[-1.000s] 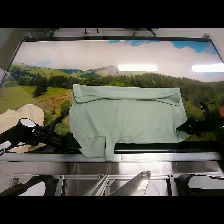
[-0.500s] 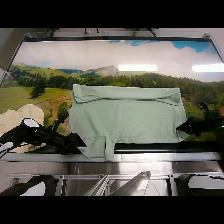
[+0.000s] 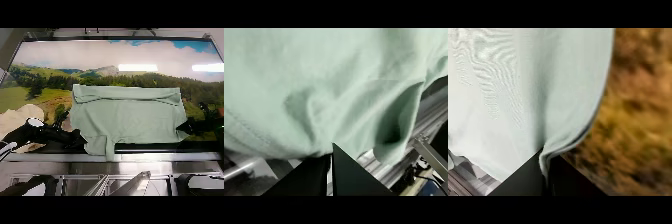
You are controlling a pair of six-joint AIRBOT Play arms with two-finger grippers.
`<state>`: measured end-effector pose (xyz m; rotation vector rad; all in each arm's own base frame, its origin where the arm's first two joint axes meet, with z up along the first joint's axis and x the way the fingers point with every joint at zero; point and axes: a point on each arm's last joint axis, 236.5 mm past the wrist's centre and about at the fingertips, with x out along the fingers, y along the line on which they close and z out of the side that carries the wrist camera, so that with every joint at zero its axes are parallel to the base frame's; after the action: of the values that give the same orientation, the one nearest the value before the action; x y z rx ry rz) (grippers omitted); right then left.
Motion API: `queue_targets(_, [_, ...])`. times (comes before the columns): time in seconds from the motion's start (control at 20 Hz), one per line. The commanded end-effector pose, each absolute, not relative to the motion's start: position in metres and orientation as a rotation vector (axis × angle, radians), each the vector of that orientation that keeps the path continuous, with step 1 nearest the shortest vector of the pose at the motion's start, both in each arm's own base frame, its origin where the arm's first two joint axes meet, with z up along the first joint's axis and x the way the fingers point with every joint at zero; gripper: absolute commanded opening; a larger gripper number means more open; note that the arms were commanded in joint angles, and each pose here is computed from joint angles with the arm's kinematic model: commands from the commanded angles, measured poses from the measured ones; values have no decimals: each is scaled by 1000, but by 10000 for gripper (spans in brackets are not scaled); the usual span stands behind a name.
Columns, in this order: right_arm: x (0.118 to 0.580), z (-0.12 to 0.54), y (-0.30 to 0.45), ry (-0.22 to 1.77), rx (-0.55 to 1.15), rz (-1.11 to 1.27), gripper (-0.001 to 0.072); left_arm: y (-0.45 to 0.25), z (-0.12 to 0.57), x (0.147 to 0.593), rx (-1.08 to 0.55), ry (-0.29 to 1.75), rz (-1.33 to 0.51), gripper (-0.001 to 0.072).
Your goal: Fold the shirts.
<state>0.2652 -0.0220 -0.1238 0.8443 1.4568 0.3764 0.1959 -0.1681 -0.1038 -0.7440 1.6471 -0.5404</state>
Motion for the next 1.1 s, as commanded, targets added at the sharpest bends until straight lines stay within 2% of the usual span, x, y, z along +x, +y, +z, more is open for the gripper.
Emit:
queue_targets(0.0, [266, -119, -32, 1462, 848, 333, 17, -162, -90, 183, -784, 1695, -591, 29])
queue_targets(0.2, [268, -99, -69, 1413, 888, 215, 17, -121, -75, 199, -840, 1588, -503, 29])
queue_targets(0.35, [261, -93, -69, 1416, 913, 226, 17, -104, -66, 211, -868, 1508, -454, 30])
queue_targets(0.6, [275, -62, -43, 1330, 1013, 388, 18, -115, -50, 209, -893, 1490, -556, 30])
queue_targets(0.8, [328, -5, -30, 1016, 1157, 537, 18, -124, 21, 266, -980, 1242, -712, 30])
queue_targets(0.9, [355, 8, -30, 897, 1169, 533, 18, -115, 45, 300, -910, 1152, -713, 30])
queue_targets(1.05, [390, -9, -32, 856, 1099, 409, 18, -107, 59, 350, -845, 1106, -724, 30])
